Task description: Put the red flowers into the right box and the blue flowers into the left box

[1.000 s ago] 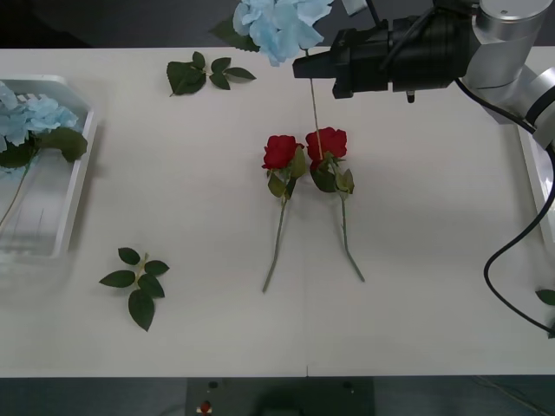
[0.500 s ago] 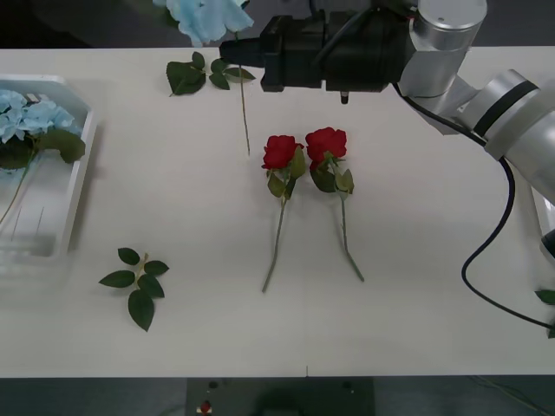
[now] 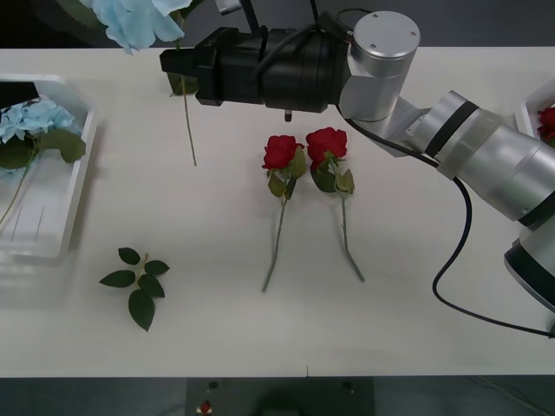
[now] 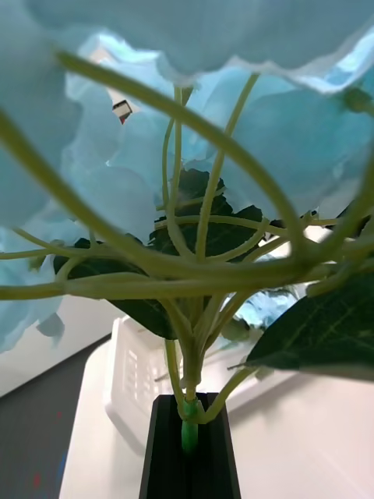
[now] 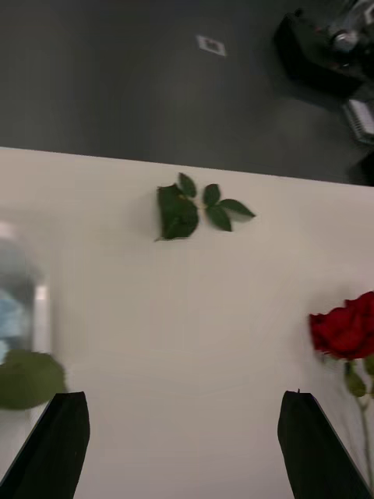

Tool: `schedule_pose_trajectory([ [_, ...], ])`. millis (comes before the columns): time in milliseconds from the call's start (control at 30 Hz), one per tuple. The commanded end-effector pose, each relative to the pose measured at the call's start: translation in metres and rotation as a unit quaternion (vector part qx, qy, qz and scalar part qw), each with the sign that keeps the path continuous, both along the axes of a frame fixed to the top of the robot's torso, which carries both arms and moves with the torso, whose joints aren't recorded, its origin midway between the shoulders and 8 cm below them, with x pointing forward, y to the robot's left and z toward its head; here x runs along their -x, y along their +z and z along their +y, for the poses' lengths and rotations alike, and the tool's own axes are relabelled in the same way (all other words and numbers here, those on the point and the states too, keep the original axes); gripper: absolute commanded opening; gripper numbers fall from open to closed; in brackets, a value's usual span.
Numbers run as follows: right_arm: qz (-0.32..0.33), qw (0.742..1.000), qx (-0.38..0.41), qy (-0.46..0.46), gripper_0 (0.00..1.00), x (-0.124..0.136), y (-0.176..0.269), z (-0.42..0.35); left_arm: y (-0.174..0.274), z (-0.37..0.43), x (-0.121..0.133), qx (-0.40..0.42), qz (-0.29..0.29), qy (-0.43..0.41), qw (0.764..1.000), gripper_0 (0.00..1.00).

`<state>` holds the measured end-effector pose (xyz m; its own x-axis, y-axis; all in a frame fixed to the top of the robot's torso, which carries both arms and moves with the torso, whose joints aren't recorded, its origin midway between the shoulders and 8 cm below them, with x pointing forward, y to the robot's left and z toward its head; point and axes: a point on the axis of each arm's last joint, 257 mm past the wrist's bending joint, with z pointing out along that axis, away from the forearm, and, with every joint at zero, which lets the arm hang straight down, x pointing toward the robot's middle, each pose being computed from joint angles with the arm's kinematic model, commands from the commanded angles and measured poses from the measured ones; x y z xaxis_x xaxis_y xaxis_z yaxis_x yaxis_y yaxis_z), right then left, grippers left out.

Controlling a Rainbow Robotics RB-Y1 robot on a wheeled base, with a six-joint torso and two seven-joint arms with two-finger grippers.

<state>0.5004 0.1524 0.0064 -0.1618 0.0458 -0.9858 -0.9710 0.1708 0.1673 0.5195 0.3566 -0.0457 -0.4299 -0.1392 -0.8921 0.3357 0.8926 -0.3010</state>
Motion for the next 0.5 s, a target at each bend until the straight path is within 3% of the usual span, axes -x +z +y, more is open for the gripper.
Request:
schedule_pose_trajectory([
  [33, -0.014, 1.0, -0.019, 0.013, 0.0, 0.013, 0.026, 0.017, 0.011, -0.061, 0.003, 0.001, -0.029, -0.083, 0.996, 0.7],
  [167, -0.013, 1.0, -0.02, 0.018, 0.0, 0.015, 0.027, 0.019, -0.022, -0.121, 0.015, -0.007, -0.025, -0.165, 0.986, 0.73],
  [333, -0.011, 1.0, -0.021, 0.02, 0.0, 0.016, 0.027, 0.018, -0.055, -0.18, 0.053, 0.002, 0.003, -0.269, 0.963, 0.93],
  [500, -0.009, 0.999, -0.02, 0.025, 0.0, 0.018, 0.027, 0.017, -0.066, -0.213, 0.08, 0.016, 0.007, -0.334, 0.943, 1.0],
])
